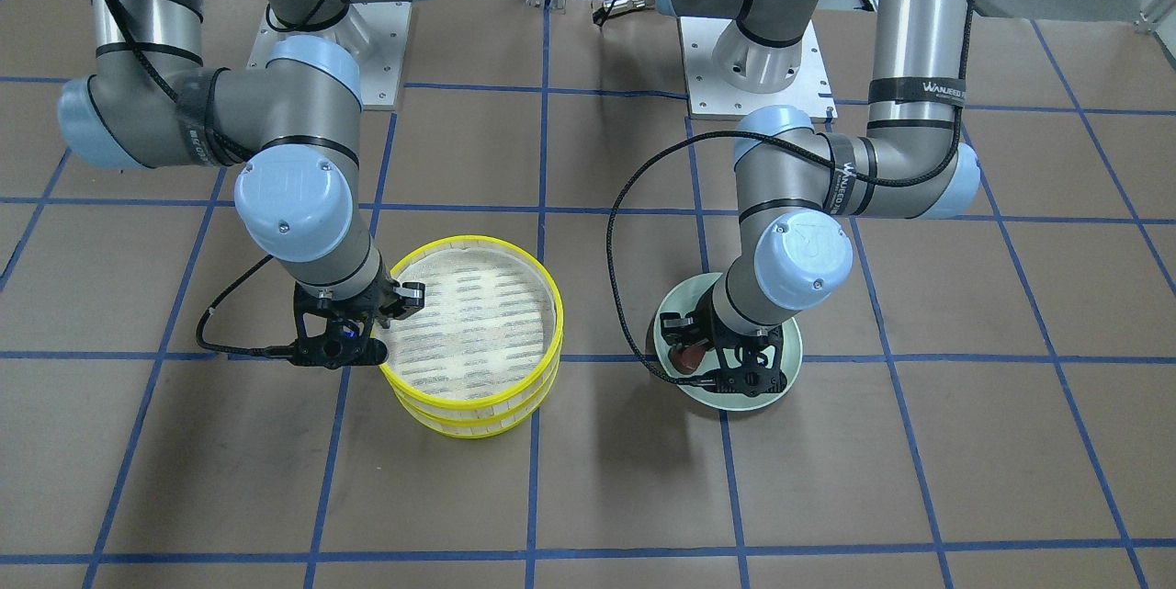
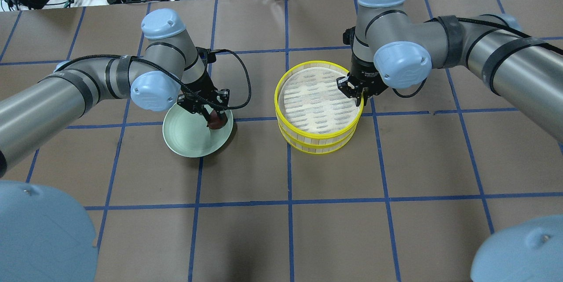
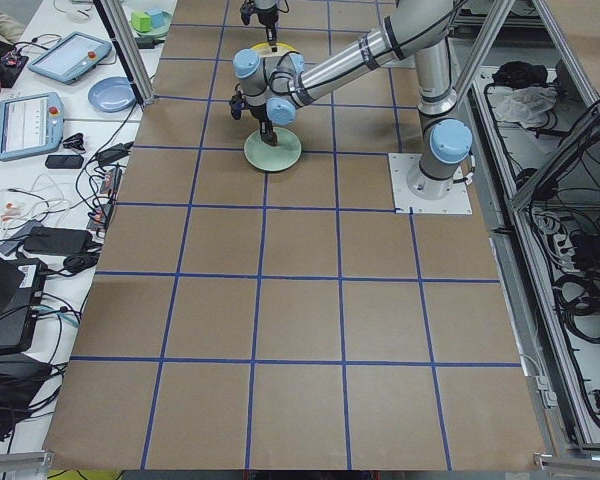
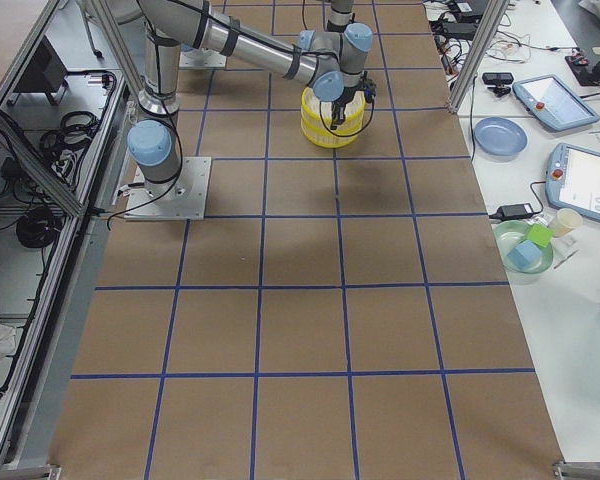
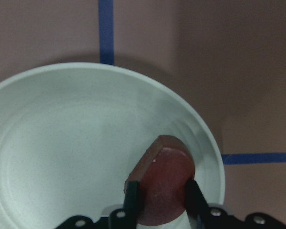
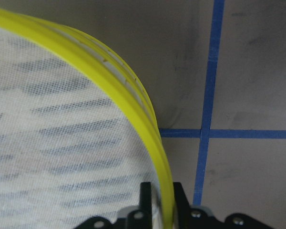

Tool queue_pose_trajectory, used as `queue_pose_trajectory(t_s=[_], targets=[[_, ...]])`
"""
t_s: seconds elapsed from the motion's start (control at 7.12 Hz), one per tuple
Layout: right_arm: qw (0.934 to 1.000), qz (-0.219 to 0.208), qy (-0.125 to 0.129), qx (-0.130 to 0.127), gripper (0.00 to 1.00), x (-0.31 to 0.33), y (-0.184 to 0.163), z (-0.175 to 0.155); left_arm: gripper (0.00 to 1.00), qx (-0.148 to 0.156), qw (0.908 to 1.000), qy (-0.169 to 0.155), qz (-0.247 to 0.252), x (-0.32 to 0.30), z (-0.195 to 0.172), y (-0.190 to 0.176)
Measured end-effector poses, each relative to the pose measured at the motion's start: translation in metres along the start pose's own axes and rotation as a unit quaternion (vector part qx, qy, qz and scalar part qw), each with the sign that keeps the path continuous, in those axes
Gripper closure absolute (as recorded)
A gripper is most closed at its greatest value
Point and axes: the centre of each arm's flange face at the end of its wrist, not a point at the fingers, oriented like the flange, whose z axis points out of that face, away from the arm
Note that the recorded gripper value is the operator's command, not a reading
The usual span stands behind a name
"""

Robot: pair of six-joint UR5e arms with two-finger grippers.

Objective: Place buns in different layers of steamer
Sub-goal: 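Grasp and lift the brown bun with left gripper while right releases rim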

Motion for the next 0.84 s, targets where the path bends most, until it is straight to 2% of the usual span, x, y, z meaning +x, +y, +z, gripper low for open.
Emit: queue_pose_trajectory(t_s=[0.42, 0.56, 0.7, 0.84], targets=[[0.9999, -0.009, -0.003, 0.009, 0.00, -0.017, 0.003, -0.006, 0.99, 0.014, 0.9999, -0.002, 0.006, 0.001, -0.013, 0.000], [0.9996, -0.010, -0.003, 0.024, 0.00, -0.016, 0.004, -0.026, 1.00, 0.023, 0.9997, -0.004, 0.008, 0.001, -0.023, -0.001], [0.9989, -0.009, -0.003, 0.046, 0.00, -0.010, 0.011, -0.069, 1.00, 0.031, 0.9994, -0.009, 0.008, 0.000, -0.035, 0.000], [0.9974, -0.007, -0.008, 0.072, 0.00, -0.003, 0.028, -0.130, 1.00, 0.040, 0.9990, -0.016, 0.008, 0.001, -0.056, 0.002]])
